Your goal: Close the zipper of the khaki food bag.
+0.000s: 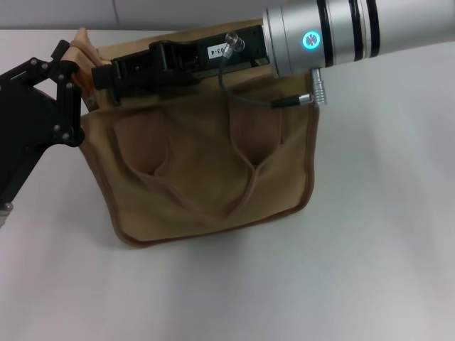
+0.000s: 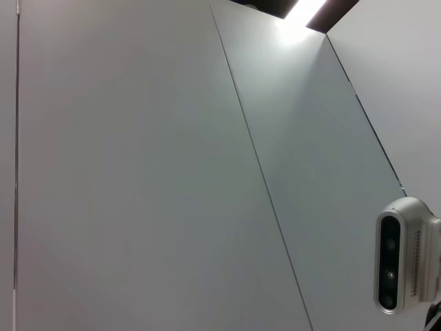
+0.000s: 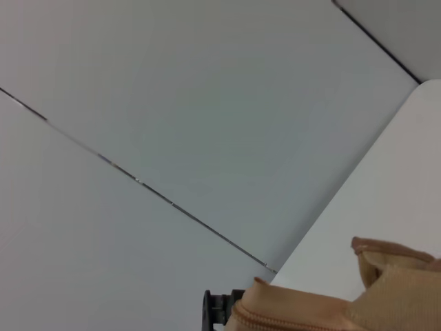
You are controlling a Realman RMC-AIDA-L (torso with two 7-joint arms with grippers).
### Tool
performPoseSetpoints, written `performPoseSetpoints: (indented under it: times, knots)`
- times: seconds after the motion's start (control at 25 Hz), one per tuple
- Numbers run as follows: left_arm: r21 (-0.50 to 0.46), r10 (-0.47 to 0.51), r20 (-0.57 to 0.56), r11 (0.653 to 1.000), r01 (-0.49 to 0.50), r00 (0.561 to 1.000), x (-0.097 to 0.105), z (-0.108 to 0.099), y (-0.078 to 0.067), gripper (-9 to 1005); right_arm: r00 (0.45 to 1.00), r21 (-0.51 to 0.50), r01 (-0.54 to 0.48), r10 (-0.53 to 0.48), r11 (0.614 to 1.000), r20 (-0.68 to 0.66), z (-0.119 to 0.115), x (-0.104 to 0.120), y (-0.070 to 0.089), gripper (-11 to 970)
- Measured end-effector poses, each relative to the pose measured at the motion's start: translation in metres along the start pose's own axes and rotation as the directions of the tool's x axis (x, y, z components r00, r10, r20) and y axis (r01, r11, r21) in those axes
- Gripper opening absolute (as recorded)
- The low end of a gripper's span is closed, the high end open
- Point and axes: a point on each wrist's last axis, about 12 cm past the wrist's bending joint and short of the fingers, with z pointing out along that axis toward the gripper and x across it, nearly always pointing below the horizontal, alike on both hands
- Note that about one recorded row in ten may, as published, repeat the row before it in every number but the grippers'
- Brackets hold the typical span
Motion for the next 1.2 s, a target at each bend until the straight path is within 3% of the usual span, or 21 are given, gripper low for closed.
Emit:
performPoseSetpoints:
  times: [0.4,0.52,0.96,1.2]
  knots:
    - [0.009,0.001,0.011,1.000,-0.001,1.000,0.0003,0.0056,0.0008,15,1.000,0.038,0.021,-0.021,0.999,-0.003,0.0033,-0.0015,-0.0024,479]
    - [0.011,0.002,0.011,1.000,-0.002,1.000,0.0007,0.0071,0.0011,15,1.000,0.033,0.027,-0.026,0.999,-0.007,0.0041,-0.0026,-0.0008,379]
    - [0.013,-0.002,0.013,1.000,0.002,1.000,0.0007,0.0079,0.0011,15,0.999,0.042,0.043,-0.042,0.998,-0.029,0.0075,-0.0024,0.0003,386]
    - [0.008,-0.005,0.010,1.000,0.005,1.000,0.0005,0.0061,0.0011,15,0.997,0.038,0.075,-0.074,0.996,-0.026,0.0057,-0.0019,0.0006,238]
